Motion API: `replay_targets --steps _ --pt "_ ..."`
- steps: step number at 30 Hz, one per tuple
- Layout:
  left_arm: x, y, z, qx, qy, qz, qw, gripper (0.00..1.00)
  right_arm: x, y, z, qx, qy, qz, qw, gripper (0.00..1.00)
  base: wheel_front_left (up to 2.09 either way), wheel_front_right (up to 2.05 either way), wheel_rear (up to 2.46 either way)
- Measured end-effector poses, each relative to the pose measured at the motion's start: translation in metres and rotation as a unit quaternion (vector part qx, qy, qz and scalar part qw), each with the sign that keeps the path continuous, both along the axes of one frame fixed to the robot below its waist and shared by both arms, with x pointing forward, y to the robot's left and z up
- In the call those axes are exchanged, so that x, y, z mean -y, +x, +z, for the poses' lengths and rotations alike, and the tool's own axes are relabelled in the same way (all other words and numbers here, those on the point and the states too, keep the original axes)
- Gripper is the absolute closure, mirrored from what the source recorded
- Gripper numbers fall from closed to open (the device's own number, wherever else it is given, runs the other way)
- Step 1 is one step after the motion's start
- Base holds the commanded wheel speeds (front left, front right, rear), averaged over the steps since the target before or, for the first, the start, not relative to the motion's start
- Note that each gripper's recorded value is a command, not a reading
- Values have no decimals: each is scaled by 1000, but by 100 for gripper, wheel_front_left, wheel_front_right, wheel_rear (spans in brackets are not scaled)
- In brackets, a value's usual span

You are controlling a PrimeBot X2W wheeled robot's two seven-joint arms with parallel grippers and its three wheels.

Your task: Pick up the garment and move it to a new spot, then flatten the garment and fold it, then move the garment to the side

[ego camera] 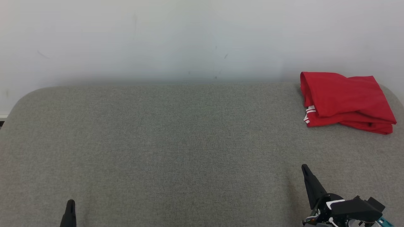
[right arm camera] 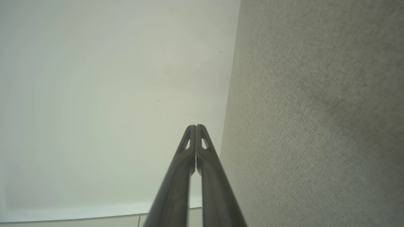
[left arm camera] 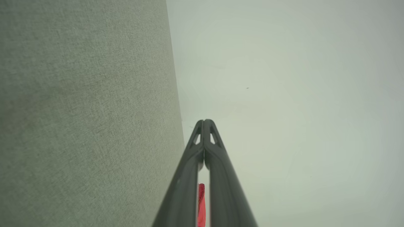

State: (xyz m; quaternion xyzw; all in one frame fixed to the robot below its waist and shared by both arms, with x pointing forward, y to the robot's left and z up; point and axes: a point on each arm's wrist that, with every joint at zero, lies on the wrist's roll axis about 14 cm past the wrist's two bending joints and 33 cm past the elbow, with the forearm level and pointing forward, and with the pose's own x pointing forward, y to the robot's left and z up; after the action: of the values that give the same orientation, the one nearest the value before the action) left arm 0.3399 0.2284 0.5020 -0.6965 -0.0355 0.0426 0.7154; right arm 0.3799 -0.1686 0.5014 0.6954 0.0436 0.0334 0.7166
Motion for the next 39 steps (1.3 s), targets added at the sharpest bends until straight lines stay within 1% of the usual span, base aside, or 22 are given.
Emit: replay_targets --steps 5,39 --pt "0 0 2 6 -13 -1 1000 100 0 1 2 2 15 1 1000 100 0 0 0" --pt "0 0 2 6 -14 -1 1000 100 0 1 2 3 17 1 1000 100 0 0 0"
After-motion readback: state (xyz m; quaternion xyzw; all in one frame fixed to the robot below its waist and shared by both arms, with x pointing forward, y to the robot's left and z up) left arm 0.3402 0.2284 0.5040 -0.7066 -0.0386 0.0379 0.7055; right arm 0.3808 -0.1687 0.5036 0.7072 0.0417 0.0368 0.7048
